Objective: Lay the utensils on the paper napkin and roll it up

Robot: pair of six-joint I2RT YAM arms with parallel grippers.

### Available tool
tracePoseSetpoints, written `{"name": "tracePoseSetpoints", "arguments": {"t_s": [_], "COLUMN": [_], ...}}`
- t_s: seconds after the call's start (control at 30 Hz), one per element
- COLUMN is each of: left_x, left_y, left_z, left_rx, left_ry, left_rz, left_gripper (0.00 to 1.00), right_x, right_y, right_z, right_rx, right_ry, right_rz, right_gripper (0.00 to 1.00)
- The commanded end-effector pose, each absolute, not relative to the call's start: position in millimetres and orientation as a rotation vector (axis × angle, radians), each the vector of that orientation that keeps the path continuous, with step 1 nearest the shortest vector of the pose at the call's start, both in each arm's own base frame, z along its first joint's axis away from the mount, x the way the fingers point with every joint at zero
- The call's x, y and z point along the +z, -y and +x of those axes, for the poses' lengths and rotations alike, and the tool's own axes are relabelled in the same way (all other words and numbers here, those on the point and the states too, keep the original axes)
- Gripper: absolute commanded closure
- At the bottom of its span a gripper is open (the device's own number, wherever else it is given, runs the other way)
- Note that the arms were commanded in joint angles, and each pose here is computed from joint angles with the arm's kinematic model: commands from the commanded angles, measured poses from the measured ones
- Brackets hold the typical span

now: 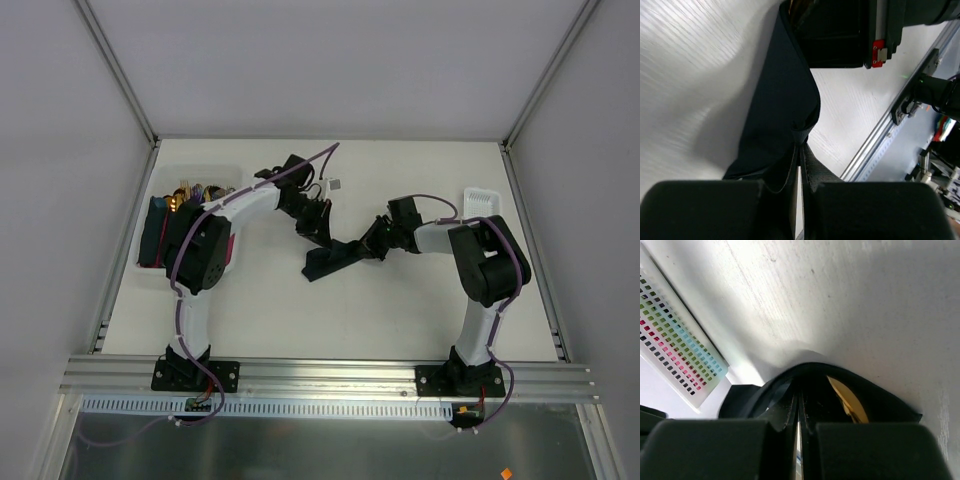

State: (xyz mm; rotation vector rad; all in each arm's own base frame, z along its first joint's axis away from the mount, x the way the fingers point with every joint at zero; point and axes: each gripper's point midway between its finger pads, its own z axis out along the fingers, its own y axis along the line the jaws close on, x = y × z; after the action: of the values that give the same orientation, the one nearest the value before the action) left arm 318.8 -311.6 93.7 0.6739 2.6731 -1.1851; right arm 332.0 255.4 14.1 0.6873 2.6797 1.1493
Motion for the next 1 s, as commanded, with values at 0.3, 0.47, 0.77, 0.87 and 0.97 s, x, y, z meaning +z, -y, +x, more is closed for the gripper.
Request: {"name": "tracePoseSetpoints", "arguments": {"t_s": [0.3, 0.47, 0.77, 0.87, 0.97], "left_x": [40.2, 15.2, -16.8, -19.1, -21.3], "left_y": [320.9, 314.3, 305.6, 302.5, 298.3], "left_z": [263.5, 263.5, 271.3, 274.7, 275.4], "left_rx": [-1.244, -1.149, -1.038, -1.039, -1.039], "left_ry": [-2.881, -2.956, -3.051, -3.058, -3.070], "left_rz": [0.696, 0.657, 0.562, 0.534, 0.511], "left_gripper": [1.00, 1.00, 1.00, 1.00, 1.00], "right_x": [-28.1, -17.6, -2.1, 2.1, 6.8], "right_y": [-223.2, -224.9, -224.3, -222.6, -220.8], "right_z": [315.1, 317.5, 314.4, 309.5, 308.6], "right_rx": [0.916, 0.942, 0.947, 0.934, 0.928], "right_ry": [-2.767, -2.749, -2.755, -2.771, -2.769], "right_rz": [0.842, 0.830, 0.782, 0.772, 0.744], "right_gripper": [1.00, 1.00, 0.95, 0.88, 0.86]}}
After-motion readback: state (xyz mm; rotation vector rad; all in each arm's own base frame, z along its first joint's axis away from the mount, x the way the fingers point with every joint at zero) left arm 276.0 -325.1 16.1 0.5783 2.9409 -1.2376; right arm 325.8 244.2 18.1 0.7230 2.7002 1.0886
